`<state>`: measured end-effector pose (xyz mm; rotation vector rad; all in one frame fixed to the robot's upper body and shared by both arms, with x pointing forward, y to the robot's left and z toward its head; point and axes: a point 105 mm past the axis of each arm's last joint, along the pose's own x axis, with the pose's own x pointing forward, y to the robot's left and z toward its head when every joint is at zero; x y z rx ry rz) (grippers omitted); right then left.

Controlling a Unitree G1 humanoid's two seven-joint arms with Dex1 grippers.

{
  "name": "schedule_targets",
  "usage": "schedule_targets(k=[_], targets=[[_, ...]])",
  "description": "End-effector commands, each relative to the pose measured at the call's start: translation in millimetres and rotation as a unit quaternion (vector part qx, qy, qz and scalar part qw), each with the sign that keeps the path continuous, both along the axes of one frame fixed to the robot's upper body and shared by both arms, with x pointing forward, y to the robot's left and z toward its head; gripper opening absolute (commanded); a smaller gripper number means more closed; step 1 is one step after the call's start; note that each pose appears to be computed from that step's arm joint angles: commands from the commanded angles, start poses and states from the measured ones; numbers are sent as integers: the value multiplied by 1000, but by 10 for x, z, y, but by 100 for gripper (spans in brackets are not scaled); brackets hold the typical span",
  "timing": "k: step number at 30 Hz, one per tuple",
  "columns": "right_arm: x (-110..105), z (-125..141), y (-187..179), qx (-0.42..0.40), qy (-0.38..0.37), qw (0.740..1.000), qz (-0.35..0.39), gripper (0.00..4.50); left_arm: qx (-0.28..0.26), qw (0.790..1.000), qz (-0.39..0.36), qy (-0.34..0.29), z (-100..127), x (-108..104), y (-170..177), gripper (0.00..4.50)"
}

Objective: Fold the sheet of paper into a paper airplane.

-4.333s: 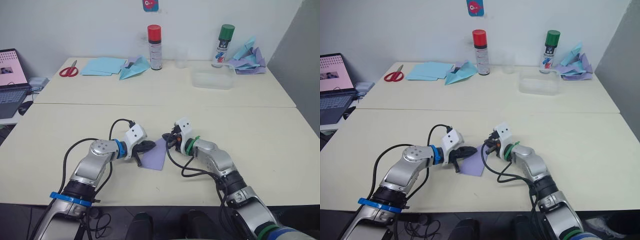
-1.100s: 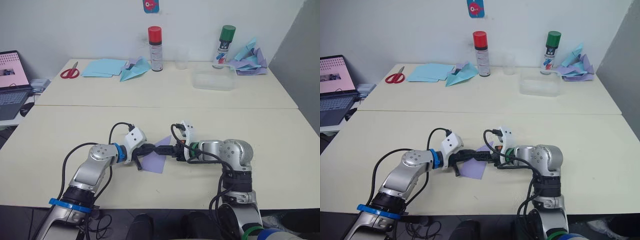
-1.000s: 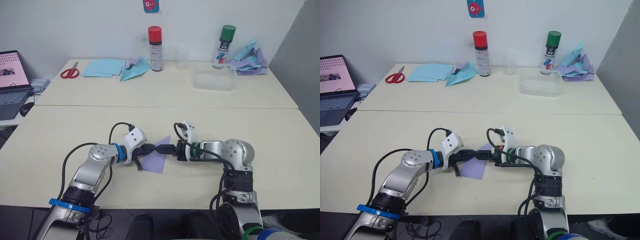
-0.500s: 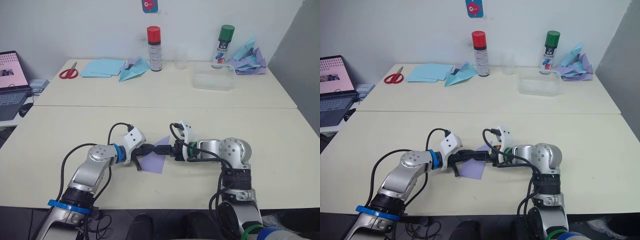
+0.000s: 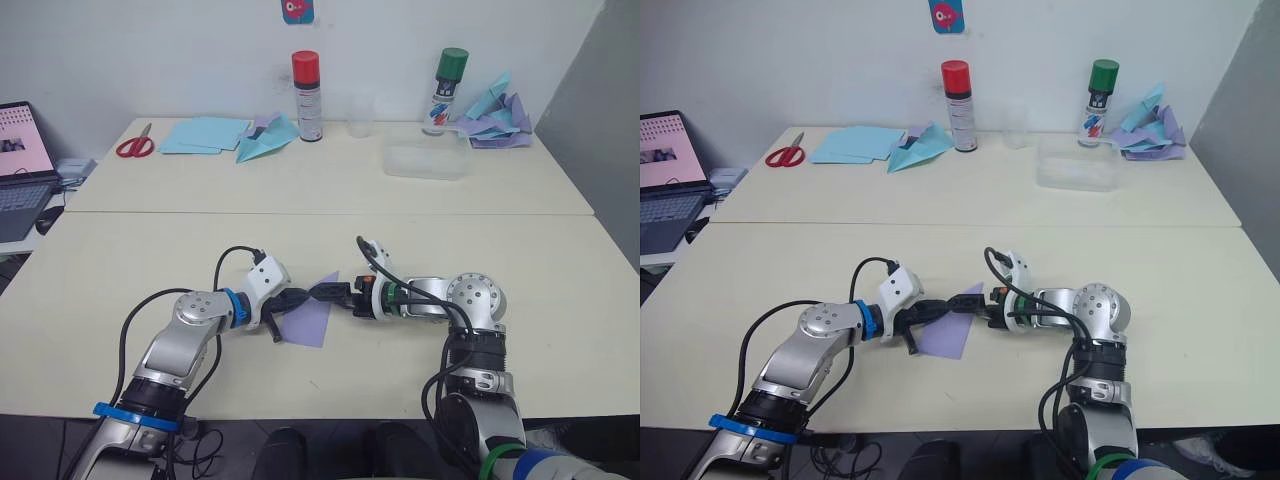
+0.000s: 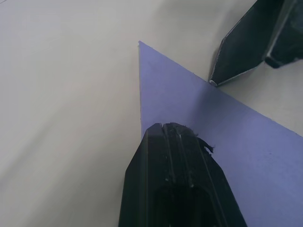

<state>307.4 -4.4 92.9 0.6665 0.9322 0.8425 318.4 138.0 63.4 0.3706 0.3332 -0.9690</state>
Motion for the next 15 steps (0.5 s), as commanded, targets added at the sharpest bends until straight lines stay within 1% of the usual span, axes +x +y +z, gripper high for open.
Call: schedule_targets(k=[1, 7, 15], targets=[[-199, 376, 629, 95, 3, 993, 77, 420, 28, 998, 10, 57, -301, -100, 67, 0], [-163, 467, 633, 121, 12, 990, 74, 420, 29, 998, 12, 57, -306, -101, 76, 0], [-152, 516, 639, 138, 23, 987, 74, 420, 30, 998, 13, 57, -309, -107, 87, 0]])
